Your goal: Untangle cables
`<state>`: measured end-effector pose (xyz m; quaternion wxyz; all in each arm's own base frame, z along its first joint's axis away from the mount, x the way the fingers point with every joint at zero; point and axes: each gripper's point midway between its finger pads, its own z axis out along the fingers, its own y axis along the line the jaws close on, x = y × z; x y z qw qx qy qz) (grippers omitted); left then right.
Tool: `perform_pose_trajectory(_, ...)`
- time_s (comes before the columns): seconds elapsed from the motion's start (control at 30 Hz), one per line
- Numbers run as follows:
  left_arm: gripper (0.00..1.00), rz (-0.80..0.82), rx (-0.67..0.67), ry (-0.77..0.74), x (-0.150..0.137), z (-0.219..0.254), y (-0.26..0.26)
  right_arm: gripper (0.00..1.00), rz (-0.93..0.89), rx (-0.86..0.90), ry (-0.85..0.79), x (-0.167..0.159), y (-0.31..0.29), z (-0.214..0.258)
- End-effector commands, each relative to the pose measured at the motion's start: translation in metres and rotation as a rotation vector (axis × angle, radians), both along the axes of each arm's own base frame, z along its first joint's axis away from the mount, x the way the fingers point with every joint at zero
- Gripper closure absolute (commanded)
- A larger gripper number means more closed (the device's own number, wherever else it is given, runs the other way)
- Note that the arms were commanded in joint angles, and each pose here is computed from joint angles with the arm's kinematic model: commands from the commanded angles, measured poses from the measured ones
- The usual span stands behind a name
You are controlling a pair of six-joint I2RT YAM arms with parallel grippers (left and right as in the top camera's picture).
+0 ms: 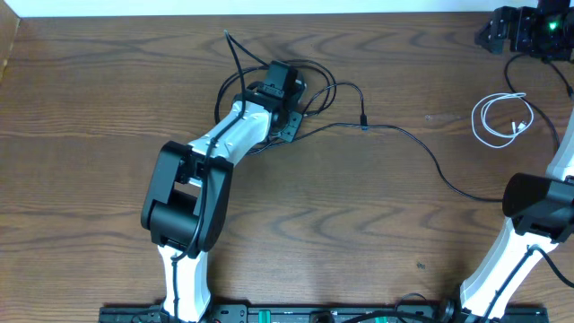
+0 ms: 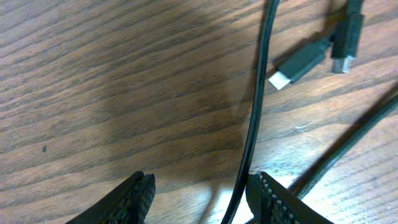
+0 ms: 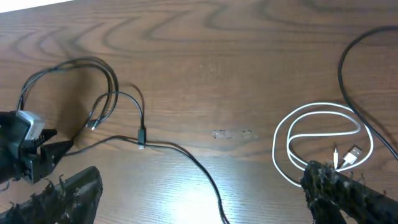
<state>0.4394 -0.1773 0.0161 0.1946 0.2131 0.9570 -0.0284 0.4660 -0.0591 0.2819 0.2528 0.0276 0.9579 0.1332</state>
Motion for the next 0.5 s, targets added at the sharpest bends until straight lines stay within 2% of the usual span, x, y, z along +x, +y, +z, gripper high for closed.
perform_pose_trajectory(0.0, 0.47, 0.045, -0.014, 0.048, -0.004, -0.015, 0.011, 0.01, 0.015, -0.01, -0.032, -0.004, 0.005, 0.013)
perform_pose_trajectory(0.4, 0.49, 0.048, -0.006, 0.115, -0.013, -0.036, 0.015, 0.01, 0.019, -0.013, -0.042, -0.001, 0.006, 0.014)
perform_pose_trajectory(0.47, 0.66, 0.048, -0.007, 0.114, -0.013, -0.036, 0.015, 0.01, 0.019, -0.012, -0.043, -0.001, 0.006, 0.014)
